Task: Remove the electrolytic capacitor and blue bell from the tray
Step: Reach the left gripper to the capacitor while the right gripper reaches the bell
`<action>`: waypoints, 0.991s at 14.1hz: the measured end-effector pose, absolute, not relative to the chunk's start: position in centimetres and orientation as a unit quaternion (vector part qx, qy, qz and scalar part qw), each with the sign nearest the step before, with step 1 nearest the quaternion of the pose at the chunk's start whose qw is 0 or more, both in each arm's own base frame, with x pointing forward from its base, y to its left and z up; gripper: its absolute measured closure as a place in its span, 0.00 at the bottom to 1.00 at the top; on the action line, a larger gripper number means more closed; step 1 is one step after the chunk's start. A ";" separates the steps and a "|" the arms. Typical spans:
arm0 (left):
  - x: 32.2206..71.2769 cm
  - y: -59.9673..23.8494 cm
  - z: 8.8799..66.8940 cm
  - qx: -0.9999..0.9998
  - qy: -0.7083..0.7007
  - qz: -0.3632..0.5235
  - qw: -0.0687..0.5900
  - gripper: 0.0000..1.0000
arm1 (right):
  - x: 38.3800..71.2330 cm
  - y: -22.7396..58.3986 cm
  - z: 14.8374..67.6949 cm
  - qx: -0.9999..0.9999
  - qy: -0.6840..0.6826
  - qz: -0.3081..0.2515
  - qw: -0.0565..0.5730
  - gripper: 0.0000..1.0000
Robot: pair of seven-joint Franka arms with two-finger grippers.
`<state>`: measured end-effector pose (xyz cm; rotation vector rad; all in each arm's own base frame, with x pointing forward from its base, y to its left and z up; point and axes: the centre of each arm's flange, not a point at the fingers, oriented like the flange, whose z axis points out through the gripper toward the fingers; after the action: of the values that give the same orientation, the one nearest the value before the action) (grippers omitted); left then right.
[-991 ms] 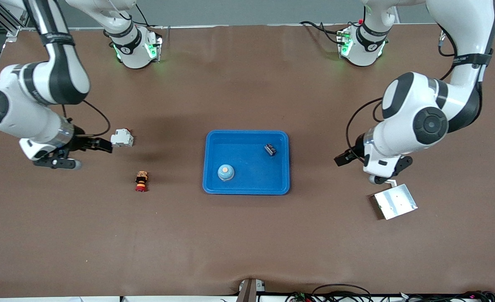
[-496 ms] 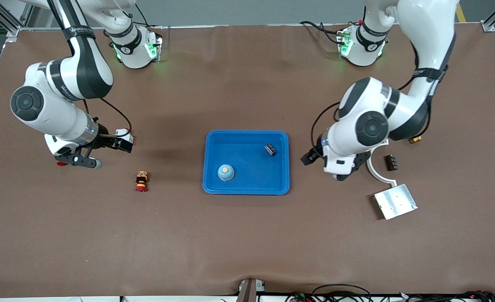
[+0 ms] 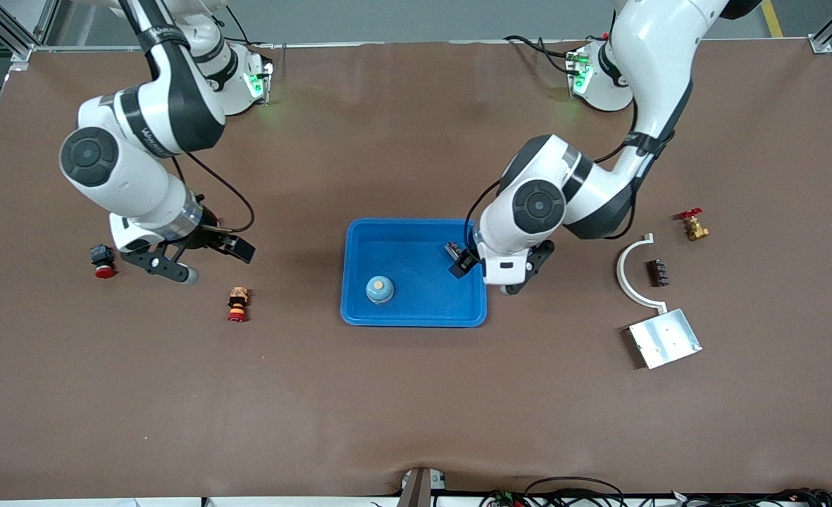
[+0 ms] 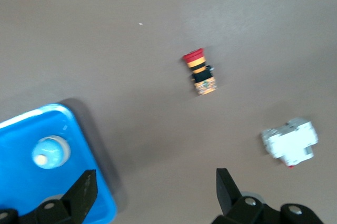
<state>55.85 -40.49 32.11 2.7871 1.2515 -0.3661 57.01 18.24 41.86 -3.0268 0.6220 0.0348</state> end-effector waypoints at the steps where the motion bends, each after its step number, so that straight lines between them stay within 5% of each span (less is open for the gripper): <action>1: 55.6 -41.0 31.2 0.905 0.406 -0.123 0.029 0.00 | 56.9 19.5 41.7 -0.978 0.208 0.012 0.026 0.00; 14: 53.5 -43.5 22.3 0.906 0.403 -0.129 -0.010 0.00 | 57.9 31.2 34.6 -0.947 0.320 -0.006 0.011 0.00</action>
<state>53.51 -43.50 22.30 2.8642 1.2726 -0.4077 57.85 31.22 34.56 -2.9549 0.9970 -0.0199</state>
